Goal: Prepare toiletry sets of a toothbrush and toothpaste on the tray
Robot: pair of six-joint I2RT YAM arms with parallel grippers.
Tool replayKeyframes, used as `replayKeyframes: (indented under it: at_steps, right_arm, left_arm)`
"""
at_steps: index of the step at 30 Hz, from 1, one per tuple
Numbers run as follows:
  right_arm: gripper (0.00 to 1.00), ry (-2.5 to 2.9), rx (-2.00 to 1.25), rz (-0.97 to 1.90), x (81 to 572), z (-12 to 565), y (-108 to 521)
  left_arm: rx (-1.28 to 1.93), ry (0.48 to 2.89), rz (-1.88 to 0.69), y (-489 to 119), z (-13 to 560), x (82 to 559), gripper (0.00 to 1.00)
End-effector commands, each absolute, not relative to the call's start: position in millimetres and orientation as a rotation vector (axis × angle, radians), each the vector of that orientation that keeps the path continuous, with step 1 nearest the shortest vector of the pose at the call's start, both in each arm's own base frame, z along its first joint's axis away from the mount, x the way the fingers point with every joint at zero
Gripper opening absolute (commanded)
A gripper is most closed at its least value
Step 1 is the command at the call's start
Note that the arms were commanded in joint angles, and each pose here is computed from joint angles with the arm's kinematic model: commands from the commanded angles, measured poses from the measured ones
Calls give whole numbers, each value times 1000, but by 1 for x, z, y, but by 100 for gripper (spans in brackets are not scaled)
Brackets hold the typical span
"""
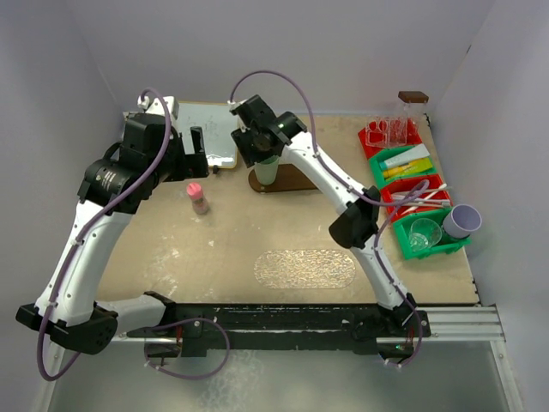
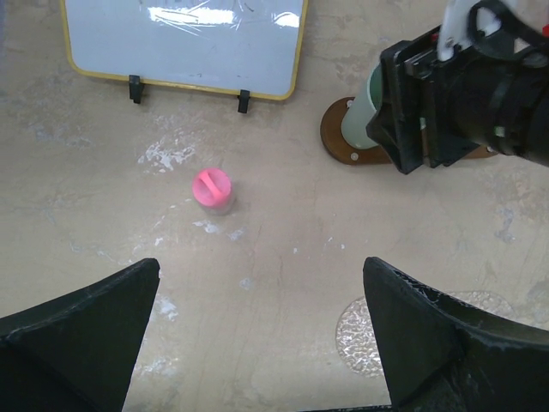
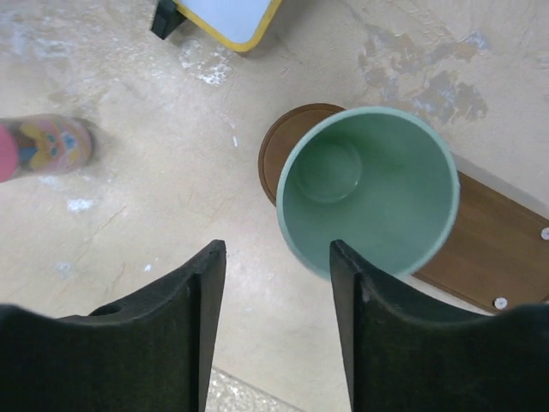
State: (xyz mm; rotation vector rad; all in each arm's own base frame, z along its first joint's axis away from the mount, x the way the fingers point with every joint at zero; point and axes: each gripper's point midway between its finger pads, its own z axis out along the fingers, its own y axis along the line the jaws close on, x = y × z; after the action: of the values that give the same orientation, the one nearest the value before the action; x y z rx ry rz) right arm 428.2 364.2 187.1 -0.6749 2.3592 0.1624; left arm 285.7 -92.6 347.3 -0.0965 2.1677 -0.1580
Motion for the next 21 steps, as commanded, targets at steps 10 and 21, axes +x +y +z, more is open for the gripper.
replayKeyframes:
  at_steps: [10,21]
  right_arm:
    - [55,2029,-201,59,406,357,203]
    - [71,1851,332,-40,465,320,34]
  left_arm:
    - [-51,2057,-275,-107,370,289,100]
    - [-76,2088,-286,-112,356,295,100]
